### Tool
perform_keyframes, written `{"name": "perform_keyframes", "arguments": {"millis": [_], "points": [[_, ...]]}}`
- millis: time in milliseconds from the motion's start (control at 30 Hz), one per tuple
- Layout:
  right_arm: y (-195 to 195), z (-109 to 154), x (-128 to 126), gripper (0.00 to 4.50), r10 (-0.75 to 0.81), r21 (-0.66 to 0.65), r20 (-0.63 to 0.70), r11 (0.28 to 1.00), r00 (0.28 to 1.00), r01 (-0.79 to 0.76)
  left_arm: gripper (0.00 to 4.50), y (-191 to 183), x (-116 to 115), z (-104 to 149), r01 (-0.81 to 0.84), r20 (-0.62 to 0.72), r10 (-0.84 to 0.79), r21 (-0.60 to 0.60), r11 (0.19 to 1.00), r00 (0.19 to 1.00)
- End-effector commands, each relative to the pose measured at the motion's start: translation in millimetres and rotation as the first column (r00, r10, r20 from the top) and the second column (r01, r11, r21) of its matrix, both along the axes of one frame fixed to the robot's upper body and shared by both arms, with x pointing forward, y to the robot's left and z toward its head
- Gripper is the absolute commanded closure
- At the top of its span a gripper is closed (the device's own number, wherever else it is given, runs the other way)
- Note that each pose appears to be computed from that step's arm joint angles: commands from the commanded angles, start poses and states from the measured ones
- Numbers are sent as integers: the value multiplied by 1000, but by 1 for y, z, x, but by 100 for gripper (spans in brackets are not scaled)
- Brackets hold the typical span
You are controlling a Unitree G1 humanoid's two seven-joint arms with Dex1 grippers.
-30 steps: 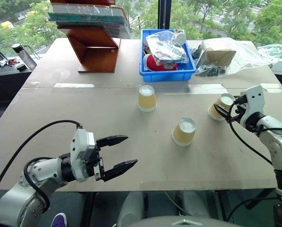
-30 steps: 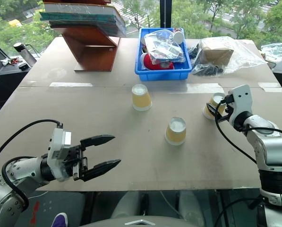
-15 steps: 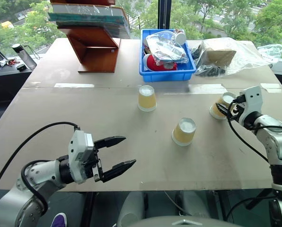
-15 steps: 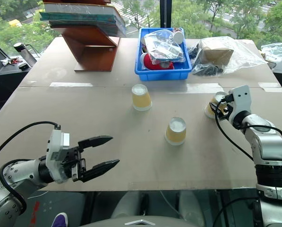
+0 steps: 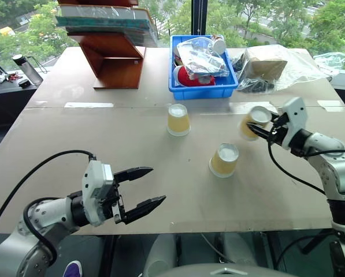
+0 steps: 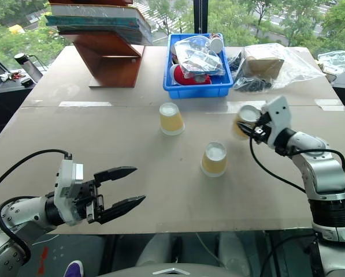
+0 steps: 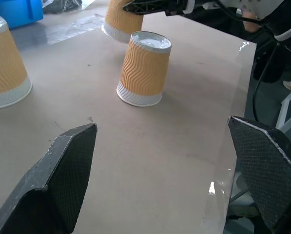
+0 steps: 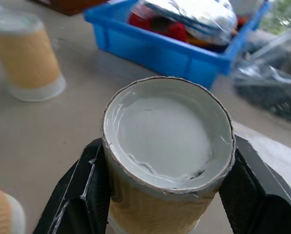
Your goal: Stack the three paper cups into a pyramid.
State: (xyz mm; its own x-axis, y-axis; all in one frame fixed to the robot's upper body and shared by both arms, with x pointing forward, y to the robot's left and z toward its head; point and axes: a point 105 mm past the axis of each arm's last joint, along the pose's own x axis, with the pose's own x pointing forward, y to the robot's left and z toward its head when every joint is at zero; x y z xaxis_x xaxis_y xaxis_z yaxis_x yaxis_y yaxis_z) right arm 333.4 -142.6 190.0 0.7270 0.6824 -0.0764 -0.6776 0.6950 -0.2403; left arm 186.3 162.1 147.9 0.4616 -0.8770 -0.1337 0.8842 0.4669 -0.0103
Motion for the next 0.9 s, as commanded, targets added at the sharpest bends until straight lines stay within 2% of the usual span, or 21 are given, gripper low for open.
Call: {"name": "perform_keyframes", "arguments": {"millis": [33,133,200,400,733,900], "points": [[40,29,-25,228,200,-76,83,978,976,-193,7,-1,-2,4,5,29,-5,-4,1000,1000],[65,47,-39,228,293,-46,93,956,952,-290,7,-1,-2,4,5,27,-5,-3,1000,1000],[78,51,-45,228,346,-74,89,937,934,-340,7,-2,-2,3,8,26,-8,-4,1000,1000],[97,35,-63,228,465,-156,5,875,886,-458,7,-3,0,3,15,26,-14,-8,1000,1000],[119,4,-56,228,509,-203,-47,838,860,-507,7,-6,1,2,29,19,-28,-17,999,999],[121,0,-54,228,511,-198,-48,837,858,-510,7,-6,0,2,20,20,-19,-19,1000,1000]]}}
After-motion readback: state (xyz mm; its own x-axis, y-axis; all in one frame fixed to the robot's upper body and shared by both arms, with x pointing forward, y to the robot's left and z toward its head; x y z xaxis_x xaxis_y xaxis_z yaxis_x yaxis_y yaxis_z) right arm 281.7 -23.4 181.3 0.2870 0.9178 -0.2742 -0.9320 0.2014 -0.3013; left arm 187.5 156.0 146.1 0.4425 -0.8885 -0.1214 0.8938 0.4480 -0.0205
